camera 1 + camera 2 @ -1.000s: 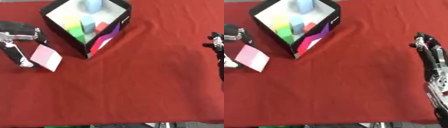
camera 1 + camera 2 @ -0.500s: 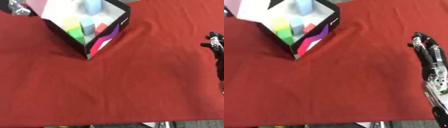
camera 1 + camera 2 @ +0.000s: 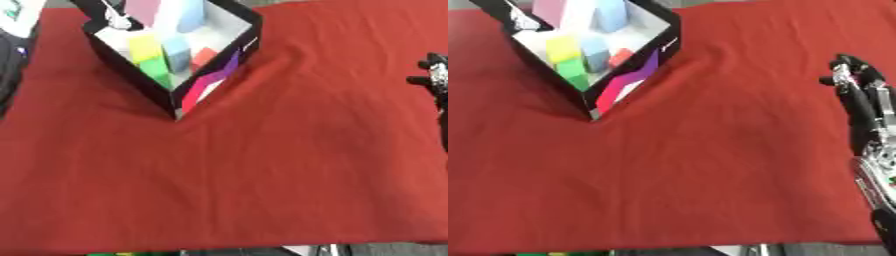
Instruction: Pick up objects on the table and place them in the box.
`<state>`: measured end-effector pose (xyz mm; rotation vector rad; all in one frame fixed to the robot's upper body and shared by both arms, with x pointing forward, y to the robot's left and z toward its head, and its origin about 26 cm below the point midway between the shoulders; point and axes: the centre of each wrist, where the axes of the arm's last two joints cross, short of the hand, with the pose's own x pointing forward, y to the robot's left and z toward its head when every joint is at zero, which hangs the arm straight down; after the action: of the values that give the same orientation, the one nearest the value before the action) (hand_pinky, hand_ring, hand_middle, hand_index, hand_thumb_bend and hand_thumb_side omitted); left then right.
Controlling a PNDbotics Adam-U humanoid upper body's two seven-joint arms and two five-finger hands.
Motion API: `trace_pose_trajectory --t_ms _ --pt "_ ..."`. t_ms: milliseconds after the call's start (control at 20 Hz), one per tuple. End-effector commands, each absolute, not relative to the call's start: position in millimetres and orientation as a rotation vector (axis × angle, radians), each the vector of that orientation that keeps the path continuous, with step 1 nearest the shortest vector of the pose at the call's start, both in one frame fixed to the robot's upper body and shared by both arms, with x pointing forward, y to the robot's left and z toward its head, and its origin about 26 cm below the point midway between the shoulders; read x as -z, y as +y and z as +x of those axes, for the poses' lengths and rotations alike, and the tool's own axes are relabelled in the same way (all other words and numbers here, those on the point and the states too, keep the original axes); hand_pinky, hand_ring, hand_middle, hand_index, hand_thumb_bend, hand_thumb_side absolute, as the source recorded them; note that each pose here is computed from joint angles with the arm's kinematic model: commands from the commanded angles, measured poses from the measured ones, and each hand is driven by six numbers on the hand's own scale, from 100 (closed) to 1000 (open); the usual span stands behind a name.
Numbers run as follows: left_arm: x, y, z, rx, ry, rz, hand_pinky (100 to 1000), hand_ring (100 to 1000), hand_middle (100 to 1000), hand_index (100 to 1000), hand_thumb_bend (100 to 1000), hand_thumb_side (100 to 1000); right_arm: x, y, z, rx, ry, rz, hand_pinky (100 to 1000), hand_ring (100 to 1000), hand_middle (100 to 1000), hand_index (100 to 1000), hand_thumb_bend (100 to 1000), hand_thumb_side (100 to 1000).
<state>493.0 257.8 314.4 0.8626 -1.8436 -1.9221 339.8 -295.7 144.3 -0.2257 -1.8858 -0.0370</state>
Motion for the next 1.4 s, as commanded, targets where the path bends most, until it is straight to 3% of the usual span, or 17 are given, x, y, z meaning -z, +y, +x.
trace_pose_trajectory --t_ms 50,100,150,200,250,300,400,500,600,650,800,850,1000,1200,1250,1300,1400 --pt "-314.1 262.9 497.5 1.924 -1.837 0.928 768 737 659 718 371 162 -154.5 -297.3 340.3 0.024 -1.915 -0.231 1000 724 776 821 100 582" --pt "-311.9 264.6 498.3 1.896 -1.852 0.931 837 819 771 833 349 175 -154.3 -297.2 340.4 0.024 -1.915 -0.230 1000 724 776 821 100 582" --pt "-313.0 265.4 497.9 1.862 -1.883 0.940 917 912 882 925 376 414 -154.0 -297.3 340.4 0.025 -1.915 -0.230 1000 724 776 821 100 583" --pt "-315.9 265.7 496.8 1.821 -1.927 0.950 930 930 900 946 392 598 -153.6 -297.6 340.4 0.026 -1.913 -0.232 1000 724 776 821 100 583" --pt "-318.4 265.9 495.7 1.787 -1.961 0.959 945 945 906 974 492 867 -153.2 -297.7 340.4 0.027 -1.912 -0.232 1000 724 776 821 100 584" --pt "-321.8 266.0 494.5 1.757 -1.986 0.974 950 948 904 985 591 992 -152.6 -297.6 340.4 0.027 -1.910 -0.232 1000 724 776 821 100 585" --pt "-325.7 266.2 493.0 1.726 -1.986 1.007 945 945 904 989 756 1000 -151.3 -297.6 340.4 0.028 -1.906 -0.231 1000 724 776 821 100 586" --pt "-326.2 264.9 492.4 1.717 -1.960 1.045 950 949 914 990 799 1000 -151.3 -297.5 340.4 0.028 -1.907 -0.230 1000 725 776 821 100 585" --pt "-322.5 263.7 493.1 1.739 -1.932 1.057 945 946 918 989 734 1000 -151.8 -297.4 340.6 0.029 -1.908 -0.229 1000 725 776 821 100 585" --pt "-320.5 263.5 493.5 1.741 -1.931 1.052 931 933 908 979 668 938 -151.8 -297.2 340.6 0.030 -1.908 -0.228 1000 725 776 821 100 585" --pt "-320.2 266.9 490.0 1.616 -2.058 0.996 830 839 830 911 157 641 -150.4 -297.7 340.3 0.034 -1.904 -0.230 1000 724 776 821 100 586" --pt "-322.9 268.9 485.7 1.528 -2.139 0.961 805 811 810 891 100 582 -150.3 -298.4 340.2 0.036 -1.905 -0.234 1000 724 776 820 100 586" --pt "-339.5 280.5 459.3 1.195 -2.401 0.764 762 764 795 868 100 581 -151.3 -301.1 339.0 0.044 -1.912 -0.246 1000 724 776 821 100 581" --pt "-359.8 308.9 399.9 0.797 -2.610 0.407 746 755 800 879 100 608 -157.0 -306.6 334.7 0.062 -1.944 -0.262 1000 725 776 821 100 563" --pt "-359.1 316.3 383.1 0.731 -2.635 0.332 745 759 803 879 100 728 -159.1 -307.7 333.2 0.068 -1.957 -0.265 1000 726 776 820 100 592" --pt "-355.2 322.6 367.9 0.678 -2.642 0.270 743 760 805 877 100 621 -161.1 -308.6 331.5 0.073 -1.971 -0.266 1000 726 776 820 100 555" --pt "-343.6 330.8 343.5 0.584 -2.636 0.179 736 752 799 873 100 634 -165.0 -309.3 328.2 0.085 -1.997 -0.270 1000 727 776 821 100 547"
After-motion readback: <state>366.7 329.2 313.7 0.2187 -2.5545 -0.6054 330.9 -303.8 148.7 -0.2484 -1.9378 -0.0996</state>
